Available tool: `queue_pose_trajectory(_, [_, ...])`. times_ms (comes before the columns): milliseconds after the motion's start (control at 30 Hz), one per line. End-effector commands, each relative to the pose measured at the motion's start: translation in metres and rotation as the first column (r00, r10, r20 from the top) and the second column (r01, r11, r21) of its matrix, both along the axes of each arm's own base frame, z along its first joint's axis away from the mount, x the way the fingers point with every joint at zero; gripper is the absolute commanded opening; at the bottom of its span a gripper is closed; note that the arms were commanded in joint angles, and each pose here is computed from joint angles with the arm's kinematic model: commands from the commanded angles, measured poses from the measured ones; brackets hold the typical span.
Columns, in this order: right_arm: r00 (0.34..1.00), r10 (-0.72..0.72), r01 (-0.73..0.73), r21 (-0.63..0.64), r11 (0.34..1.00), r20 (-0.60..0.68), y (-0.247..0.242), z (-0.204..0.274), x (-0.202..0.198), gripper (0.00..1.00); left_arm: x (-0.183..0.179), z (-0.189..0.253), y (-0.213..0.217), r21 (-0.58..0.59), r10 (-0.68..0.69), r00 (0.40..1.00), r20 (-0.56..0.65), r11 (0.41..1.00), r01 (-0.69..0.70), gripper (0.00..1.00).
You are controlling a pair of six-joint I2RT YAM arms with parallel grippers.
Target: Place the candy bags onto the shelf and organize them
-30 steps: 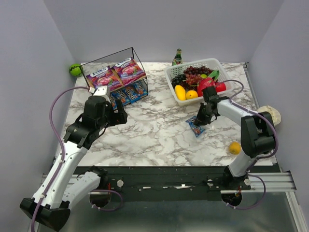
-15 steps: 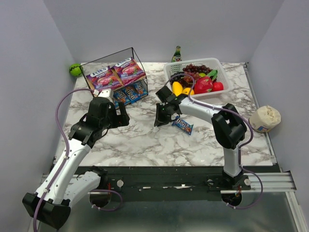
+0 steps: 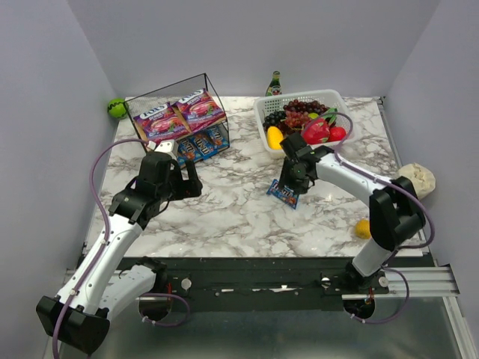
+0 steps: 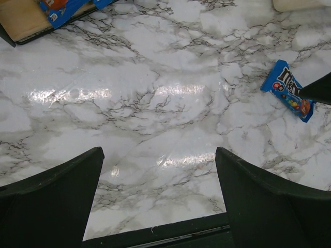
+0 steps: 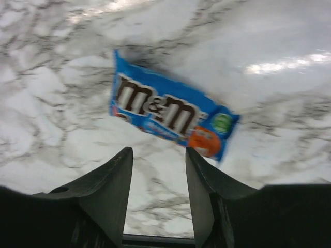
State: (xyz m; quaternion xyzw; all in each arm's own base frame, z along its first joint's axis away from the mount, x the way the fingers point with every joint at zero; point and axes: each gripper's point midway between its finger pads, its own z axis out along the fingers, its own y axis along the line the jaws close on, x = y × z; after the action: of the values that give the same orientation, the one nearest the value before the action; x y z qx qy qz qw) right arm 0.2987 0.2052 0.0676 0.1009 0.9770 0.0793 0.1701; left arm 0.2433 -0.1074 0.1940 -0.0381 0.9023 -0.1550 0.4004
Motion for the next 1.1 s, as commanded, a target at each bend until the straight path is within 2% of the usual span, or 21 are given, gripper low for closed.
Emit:
queue_pose_trajectory(0, [0.996, -0.078, 0.084, -0.199, 0.976, 0.037, -0.061, -0.003, -0.013, 0.62, 0.002, 0.000, -0.002, -0.017, -0.007, 1.000, 0.005, 1.000, 0.007, 0.99])
queue_pose_trajectory(133, [0.997, -0.071, 0.074, -0.204, 0.976, 0.022, -0.067, -0.013, -0.008, 0.61, 0.002, -0.003, -0.003, -0.013, -0.010, 1.000, -0.002, 1.000, 0.010, 0.99])
queue_pose_trajectory(267, [0.996, -0.088, 0.087, -0.159, 0.983, 0.003, -0.061, -0.026, 0.000, 0.53, 0.002, -0.004, -0.002, -0.007, -0.007, 1.000, -0.006, 1.000, 0.007, 0.99])
queue_pose_trajectory(433, [0.996, -0.081, 0.079, -0.098, 0.992, -0.022, -0.047, -0.037, 0.003, 0.29, 0.002, -0.003, 0.000, 0.002, 0.001, 1.000, -0.005, 1.000, -0.001, 0.99])
queue_pose_trajectory(600, [0.996, -0.069, 0.071, 0.028, 0.997, -0.059, -0.020, -0.038, 0.000, 0.04, 0.001, -0.005, 0.003, 0.011, 0.010, 1.000, -0.008, 1.000, -0.010, 0.99])
queue_pose_trajectory(633, [0.996, -0.066, 0.070, 0.054, 0.996, -0.061, -0.011, -0.037, -0.001, 0.02, 0.001, -0.006, 0.003, 0.010, 0.012, 1.000, -0.008, 1.000, -0.012, 0.99])
queue_pose_trajectory(733, [0.996, -0.026, 0.037, 0.129, 0.991, -0.088, 0.022, -0.035, -0.008, 0.01, 0.000, -0.008, 0.004, 0.010, 0.016, 1.000, -0.013, 1.000, -0.016, 0.99])
queue_pose_trajectory(867, [0.995, 0.048, -0.022, 0.277, 0.961, -0.086, 0.098, -0.016, -0.011, 0.01, 0.000, -0.011, 0.003, 0.008, 0.017, 1.000, -0.018, 1.000, -0.017, 0.99])
queue_pose_trajectory(1067, [0.983, 0.146, -0.101, 0.341, 0.935, -0.108, 0.174, -0.015, -0.031, 0.01, 0.002, -0.020, -0.001, -0.002, 0.009, 0.999, -0.031, 1.000, -0.009, 0.98])
